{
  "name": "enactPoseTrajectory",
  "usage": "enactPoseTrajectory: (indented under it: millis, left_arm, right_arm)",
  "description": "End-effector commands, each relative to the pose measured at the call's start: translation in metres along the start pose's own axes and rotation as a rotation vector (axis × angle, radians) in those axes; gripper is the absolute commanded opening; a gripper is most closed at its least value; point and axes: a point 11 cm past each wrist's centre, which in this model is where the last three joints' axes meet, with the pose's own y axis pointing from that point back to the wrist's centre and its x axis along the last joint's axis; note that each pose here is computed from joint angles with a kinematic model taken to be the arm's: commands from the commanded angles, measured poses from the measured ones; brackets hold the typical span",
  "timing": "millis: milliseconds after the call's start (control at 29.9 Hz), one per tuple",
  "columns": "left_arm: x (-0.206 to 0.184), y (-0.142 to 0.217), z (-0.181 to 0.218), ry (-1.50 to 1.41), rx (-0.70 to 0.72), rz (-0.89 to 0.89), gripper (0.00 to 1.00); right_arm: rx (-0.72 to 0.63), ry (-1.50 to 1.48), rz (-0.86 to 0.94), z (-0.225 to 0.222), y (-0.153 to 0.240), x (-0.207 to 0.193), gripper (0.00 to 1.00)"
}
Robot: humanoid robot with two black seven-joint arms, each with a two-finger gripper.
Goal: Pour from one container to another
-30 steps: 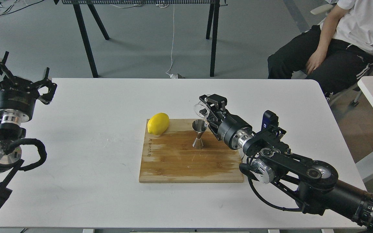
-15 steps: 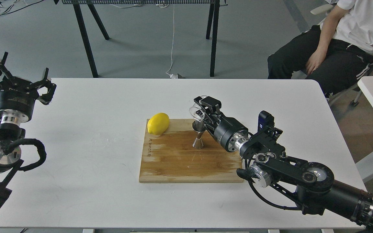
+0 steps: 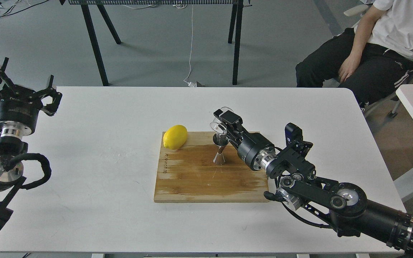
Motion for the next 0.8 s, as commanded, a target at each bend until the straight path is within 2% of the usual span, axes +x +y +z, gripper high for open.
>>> enactPoseTrajectory:
  millis: [0, 401, 769]
  left_arm:
    - [0.001, 0.000, 0.000, -0.001, 0.001, 0.001, 1.00]
    - [0.001, 0.000, 0.000, -0.002, 0.001, 0.003, 1.00]
    - [0.001, 0.000, 0.001, -0.002, -0.001, 0.004, 1.00]
  right_arm:
    - [0.022, 0.018, 0.002, -0.005, -0.002, 0.002, 0.28]
    - [0.073, 0.284, 0.005, 0.021, 0.006, -0.004, 0.28]
    - [0.089, 0.262, 0.028, 0.014, 0.004, 0.000, 0.28]
